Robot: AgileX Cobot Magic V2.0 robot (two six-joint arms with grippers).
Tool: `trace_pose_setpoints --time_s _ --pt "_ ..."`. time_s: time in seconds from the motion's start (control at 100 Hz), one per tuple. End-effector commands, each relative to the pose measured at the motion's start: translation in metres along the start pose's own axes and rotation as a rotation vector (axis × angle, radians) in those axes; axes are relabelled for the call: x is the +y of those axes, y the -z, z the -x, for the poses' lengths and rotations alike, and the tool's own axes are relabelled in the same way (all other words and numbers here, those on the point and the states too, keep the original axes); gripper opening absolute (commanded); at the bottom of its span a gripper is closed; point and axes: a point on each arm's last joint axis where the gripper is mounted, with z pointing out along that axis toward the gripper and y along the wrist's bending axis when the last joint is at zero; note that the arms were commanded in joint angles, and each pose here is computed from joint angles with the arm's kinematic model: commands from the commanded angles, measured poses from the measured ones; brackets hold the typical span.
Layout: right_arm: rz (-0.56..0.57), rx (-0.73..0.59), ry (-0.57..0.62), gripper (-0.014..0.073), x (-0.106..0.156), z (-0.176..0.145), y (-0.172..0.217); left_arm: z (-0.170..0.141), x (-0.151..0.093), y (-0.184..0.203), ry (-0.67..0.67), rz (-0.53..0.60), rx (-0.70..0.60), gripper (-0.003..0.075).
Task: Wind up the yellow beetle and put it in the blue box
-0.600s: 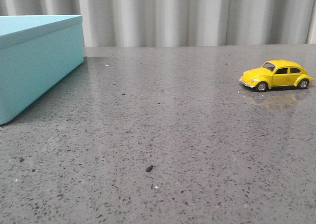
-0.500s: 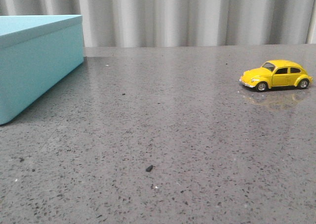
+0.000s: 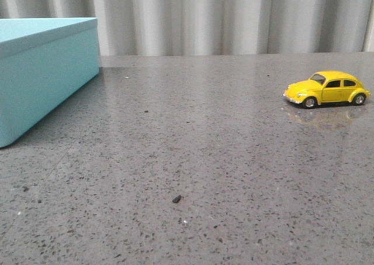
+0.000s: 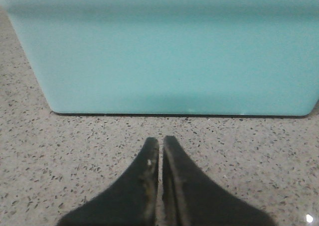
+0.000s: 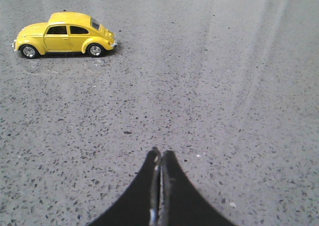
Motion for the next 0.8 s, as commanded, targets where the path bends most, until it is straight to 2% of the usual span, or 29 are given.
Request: trace_pose_setpoints --time_s 0.0,0.47,0.79 --pt "-0.006 -0.015 0.016 -0.0061 0.000 -0.005 -0.001 -0.002 0.000 0.000 0.010 -0.003 -0.058 -0.0021" --pt "-0.006 -0.020 0.016 -0.0061 0.000 -0.004 -0.001 -0.001 0.000 0.000 0.010 -0.004 -0.075 -0.0021" --pt "-0.010 -0.155 0.017 -0.0061 0.000 0.008 0.000 0.006 0.000 0.001 0.010 -0.009 -0.147 -0.0021"
